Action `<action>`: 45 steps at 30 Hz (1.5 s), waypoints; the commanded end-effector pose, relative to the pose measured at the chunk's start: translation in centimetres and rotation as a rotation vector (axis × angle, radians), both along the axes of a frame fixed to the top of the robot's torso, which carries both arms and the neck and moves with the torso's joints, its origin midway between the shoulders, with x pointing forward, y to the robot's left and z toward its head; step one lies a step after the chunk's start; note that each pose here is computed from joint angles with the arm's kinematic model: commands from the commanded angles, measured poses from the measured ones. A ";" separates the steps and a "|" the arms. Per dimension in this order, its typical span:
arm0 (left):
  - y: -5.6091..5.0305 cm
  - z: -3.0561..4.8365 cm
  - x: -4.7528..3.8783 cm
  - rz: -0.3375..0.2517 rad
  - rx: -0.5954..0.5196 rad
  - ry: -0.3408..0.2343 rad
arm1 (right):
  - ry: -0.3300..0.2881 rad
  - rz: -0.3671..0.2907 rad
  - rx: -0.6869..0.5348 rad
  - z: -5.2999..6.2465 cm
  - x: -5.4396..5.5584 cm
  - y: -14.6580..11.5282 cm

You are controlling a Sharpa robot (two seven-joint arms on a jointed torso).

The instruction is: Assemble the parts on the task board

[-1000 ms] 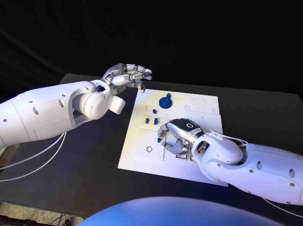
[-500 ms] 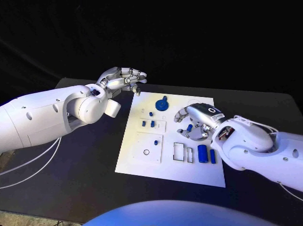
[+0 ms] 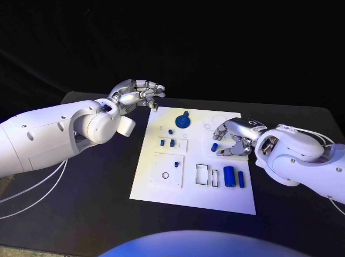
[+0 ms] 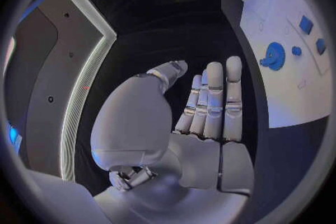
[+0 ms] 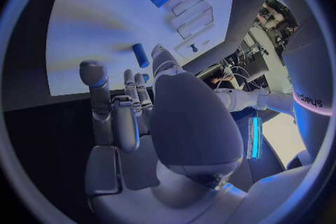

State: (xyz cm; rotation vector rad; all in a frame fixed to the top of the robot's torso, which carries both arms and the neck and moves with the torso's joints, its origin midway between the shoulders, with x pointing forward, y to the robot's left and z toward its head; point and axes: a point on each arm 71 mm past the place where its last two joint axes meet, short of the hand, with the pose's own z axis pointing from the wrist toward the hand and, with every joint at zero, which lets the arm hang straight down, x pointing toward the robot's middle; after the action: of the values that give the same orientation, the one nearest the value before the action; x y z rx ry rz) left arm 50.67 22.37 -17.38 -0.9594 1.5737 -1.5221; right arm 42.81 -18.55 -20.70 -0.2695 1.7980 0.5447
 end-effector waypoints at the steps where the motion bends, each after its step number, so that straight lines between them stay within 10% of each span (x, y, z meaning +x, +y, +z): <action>1: -0.2 0.08 -0.08 -0.020 -0.005 -0.003 | 0.024 0.017 -0.050 -0.4 0.0 0.1; 45: -0.2 0.03 -0.10 -0.022 0.001 0.003 | -0.050 0.042 -0.096 -2.0 0.5 1.9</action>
State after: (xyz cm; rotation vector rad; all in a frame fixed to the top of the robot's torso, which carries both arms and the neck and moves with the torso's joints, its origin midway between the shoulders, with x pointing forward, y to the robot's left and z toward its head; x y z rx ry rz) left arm 50.64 22.43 -17.43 -0.9592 1.5827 -1.5193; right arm 43.48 -16.56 -21.98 -0.3549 1.7577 0.5148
